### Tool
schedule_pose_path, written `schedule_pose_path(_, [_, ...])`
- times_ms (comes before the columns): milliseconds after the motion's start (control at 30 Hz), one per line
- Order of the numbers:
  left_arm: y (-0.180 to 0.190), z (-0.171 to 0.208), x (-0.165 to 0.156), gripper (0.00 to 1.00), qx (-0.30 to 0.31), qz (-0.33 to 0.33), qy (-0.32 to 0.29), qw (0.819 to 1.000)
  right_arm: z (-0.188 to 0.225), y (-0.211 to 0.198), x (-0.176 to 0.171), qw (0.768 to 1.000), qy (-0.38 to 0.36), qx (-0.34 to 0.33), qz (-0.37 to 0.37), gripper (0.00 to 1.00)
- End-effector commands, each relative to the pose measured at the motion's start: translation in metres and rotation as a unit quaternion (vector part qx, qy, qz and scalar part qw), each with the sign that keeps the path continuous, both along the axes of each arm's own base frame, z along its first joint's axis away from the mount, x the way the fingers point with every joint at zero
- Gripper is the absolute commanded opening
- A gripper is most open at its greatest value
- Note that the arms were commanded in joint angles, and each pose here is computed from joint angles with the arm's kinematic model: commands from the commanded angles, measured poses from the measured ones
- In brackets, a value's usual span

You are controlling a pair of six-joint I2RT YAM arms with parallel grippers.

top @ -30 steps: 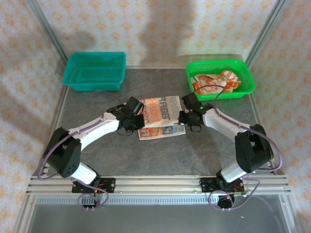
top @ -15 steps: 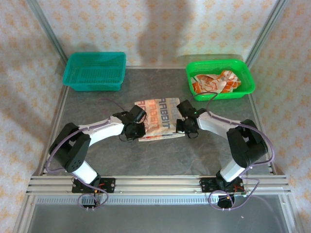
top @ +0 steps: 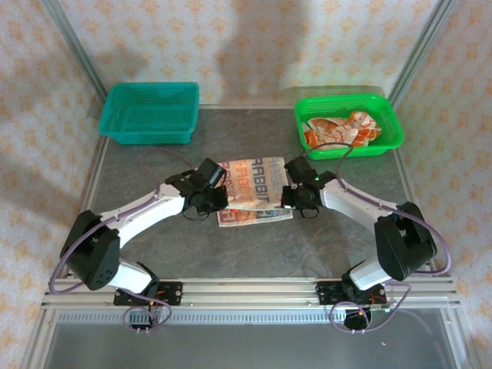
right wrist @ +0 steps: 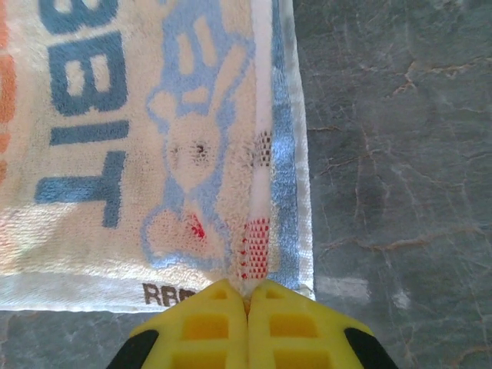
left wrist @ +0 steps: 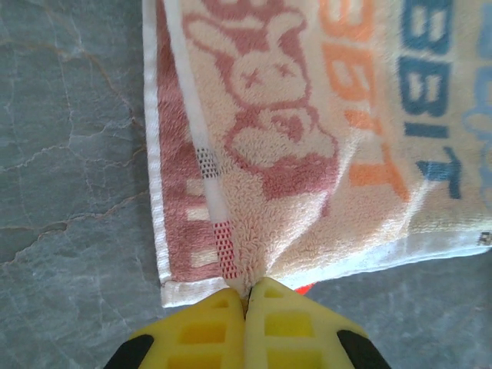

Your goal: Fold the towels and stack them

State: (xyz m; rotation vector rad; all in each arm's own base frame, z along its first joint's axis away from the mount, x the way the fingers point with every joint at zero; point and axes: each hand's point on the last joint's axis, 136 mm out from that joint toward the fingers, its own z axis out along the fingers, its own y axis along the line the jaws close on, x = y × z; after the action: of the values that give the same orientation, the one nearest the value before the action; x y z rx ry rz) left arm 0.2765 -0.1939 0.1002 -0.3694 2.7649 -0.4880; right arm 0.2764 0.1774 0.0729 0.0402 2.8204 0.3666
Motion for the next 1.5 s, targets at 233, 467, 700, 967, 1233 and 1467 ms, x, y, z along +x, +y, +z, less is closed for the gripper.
schedule_pose_path(233, [0.009, 0.006, -0.017, 0.00, 0.002, 0.009, 0.008, 1.000, 0.016, -0.010, -0.010, 1.000, -0.006, -0.012, -0.010, 0.01])
schedule_pose_path(467, [0.003, -0.020, -0.030, 0.00, 0.004, -0.001, 0.035, 0.999, -0.007, -0.013, -0.020, 1.000, 0.013, -0.020, -0.012, 0.01])
schedule_pose_path(700, [0.003, -0.050, -0.039, 0.00, 0.014, -0.006, 0.065, 0.998, -0.035, -0.014, -0.029, 0.998, 0.039, -0.040, -0.009, 0.01])
schedule_pose_path(967, [0.006, -0.066, -0.047, 0.09, 0.041, -0.022, 0.096, 0.994, -0.042, -0.018, -0.033, 0.997, 0.048, -0.053, -0.013, 0.30])
schedule_pose_path(1233, [0.021, -0.033, -0.035, 0.56, 0.094, -0.044, 0.062, 0.993, -0.011, -0.021, -0.021, 0.998, 0.010, -0.062, -0.012, 0.46])
schedule_pose_path(1467, [0.005, -0.016, -0.001, 0.48, 0.112, -0.078, 0.033, 0.990, -0.006, -0.002, 0.006, 0.998, -0.003, -0.059, 0.006, 0.39])
